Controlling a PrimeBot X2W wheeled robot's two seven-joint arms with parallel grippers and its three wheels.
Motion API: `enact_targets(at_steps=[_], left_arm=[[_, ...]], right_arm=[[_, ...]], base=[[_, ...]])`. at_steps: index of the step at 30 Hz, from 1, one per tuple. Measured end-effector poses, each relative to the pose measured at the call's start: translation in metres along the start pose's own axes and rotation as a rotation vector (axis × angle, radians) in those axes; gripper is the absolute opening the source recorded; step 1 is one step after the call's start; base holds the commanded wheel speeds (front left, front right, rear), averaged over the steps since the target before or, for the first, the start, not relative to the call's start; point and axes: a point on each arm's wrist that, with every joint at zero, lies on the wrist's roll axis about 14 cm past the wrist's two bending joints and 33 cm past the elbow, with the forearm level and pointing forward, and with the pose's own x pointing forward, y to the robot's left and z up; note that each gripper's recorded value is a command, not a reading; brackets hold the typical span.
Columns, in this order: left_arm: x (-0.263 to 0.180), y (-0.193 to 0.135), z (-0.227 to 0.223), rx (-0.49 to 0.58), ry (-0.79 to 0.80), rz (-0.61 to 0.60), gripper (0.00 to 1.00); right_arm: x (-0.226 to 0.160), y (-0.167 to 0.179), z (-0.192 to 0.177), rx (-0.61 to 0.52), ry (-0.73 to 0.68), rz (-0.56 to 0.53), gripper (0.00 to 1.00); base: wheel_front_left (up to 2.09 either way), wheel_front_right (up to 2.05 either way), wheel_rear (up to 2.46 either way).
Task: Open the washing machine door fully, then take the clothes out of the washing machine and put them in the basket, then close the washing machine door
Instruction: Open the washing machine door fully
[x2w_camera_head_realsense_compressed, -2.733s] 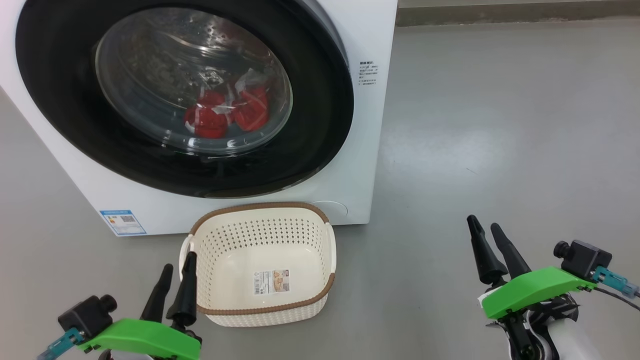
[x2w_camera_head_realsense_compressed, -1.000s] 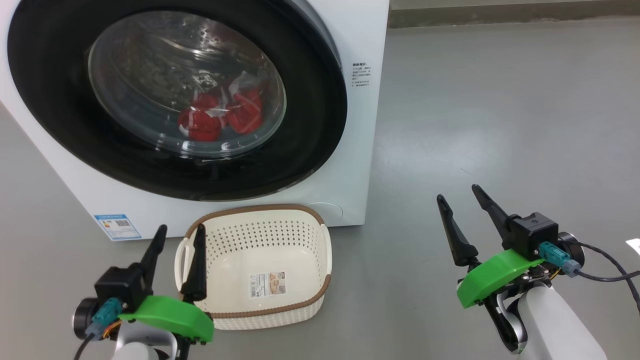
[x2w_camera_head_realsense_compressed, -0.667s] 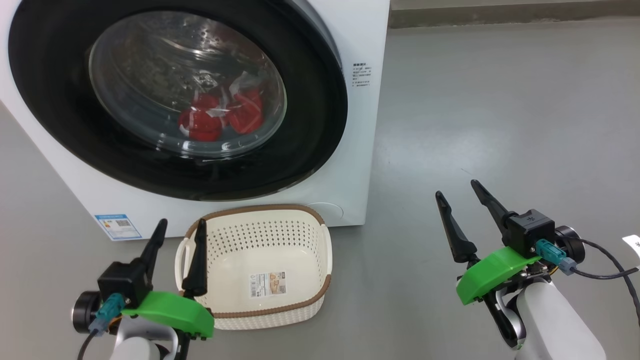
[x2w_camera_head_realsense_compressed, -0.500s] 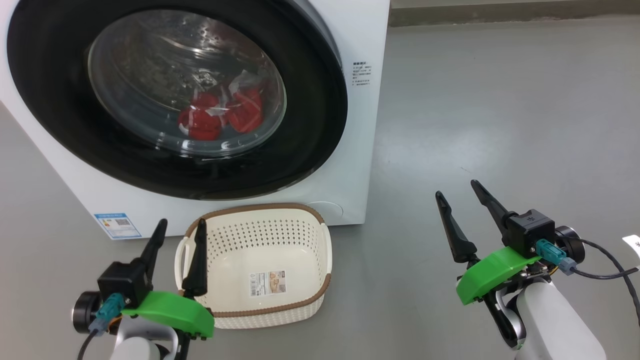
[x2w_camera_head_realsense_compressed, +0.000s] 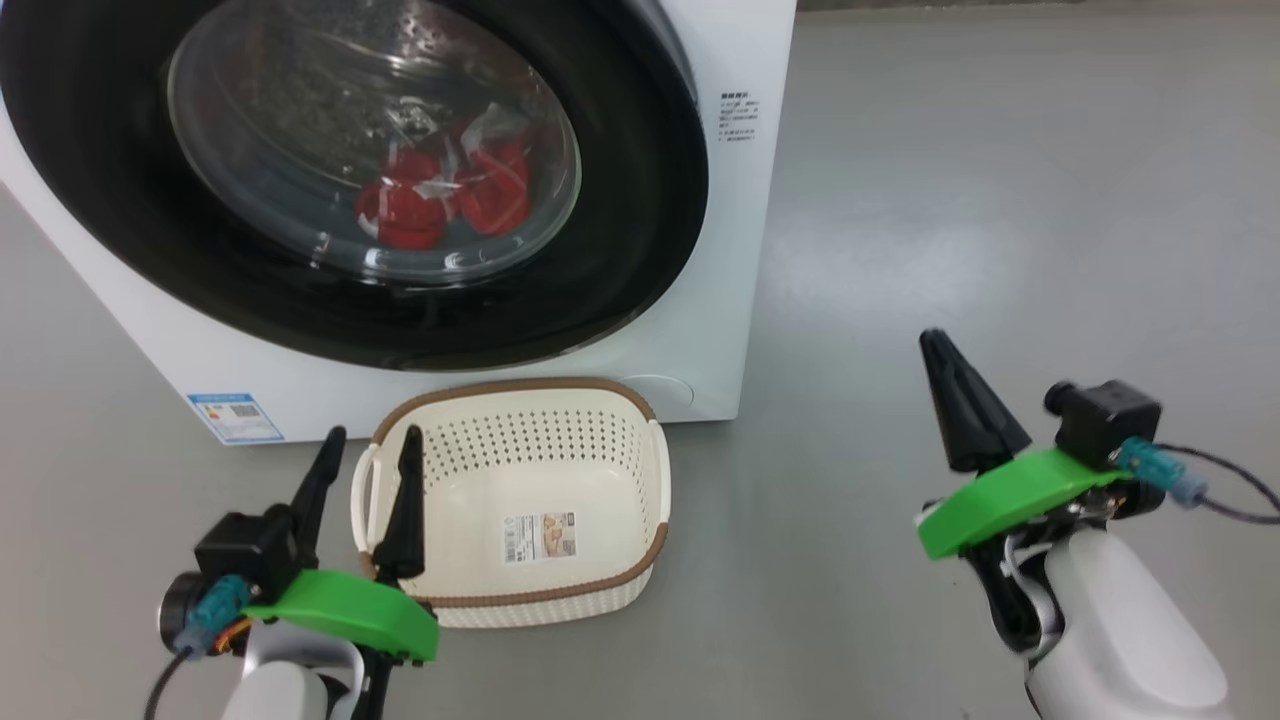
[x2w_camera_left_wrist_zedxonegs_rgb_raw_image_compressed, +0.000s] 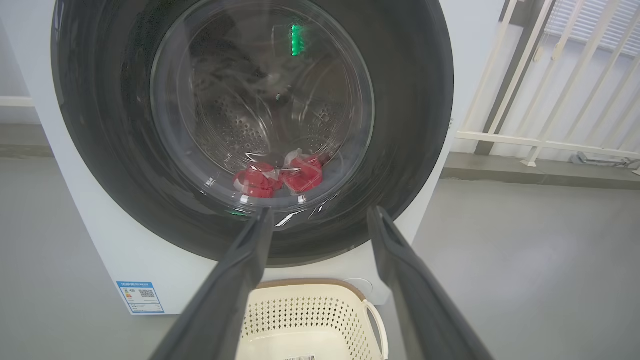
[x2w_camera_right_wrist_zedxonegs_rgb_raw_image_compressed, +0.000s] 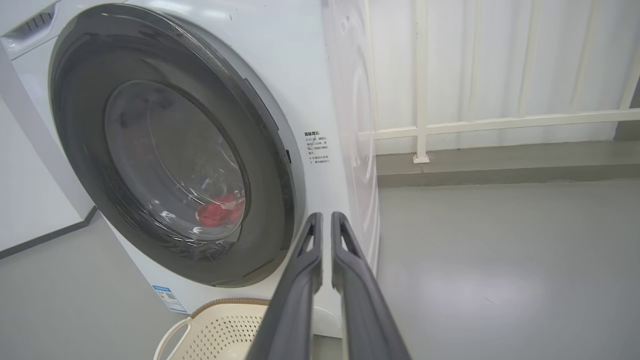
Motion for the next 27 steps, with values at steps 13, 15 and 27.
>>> enact_targets(at_steps=[13,15,27], left_arm=[[0.011,0.000,0.004,-0.043,-0.027,-0.010,1.00],[0.014,0.000,0.001,-0.027,-0.024,-0.017,1.00],[0.036,0.003,0.006,-0.024,-0.071,-0.028,1.00]], right_arm=[[0.045,0.009,0.006,0.346,-0.035,-0.016,0.00],[0.059,0.012,0.006,0.444,-0.037,-0.018,0.00],[0.119,0.006,0.003,0.774,0.012,-0.011,0.00]], base=[[0.00,0.00,0.00],[0.00,0.00,0.00],[0.00,0.00,0.00]])
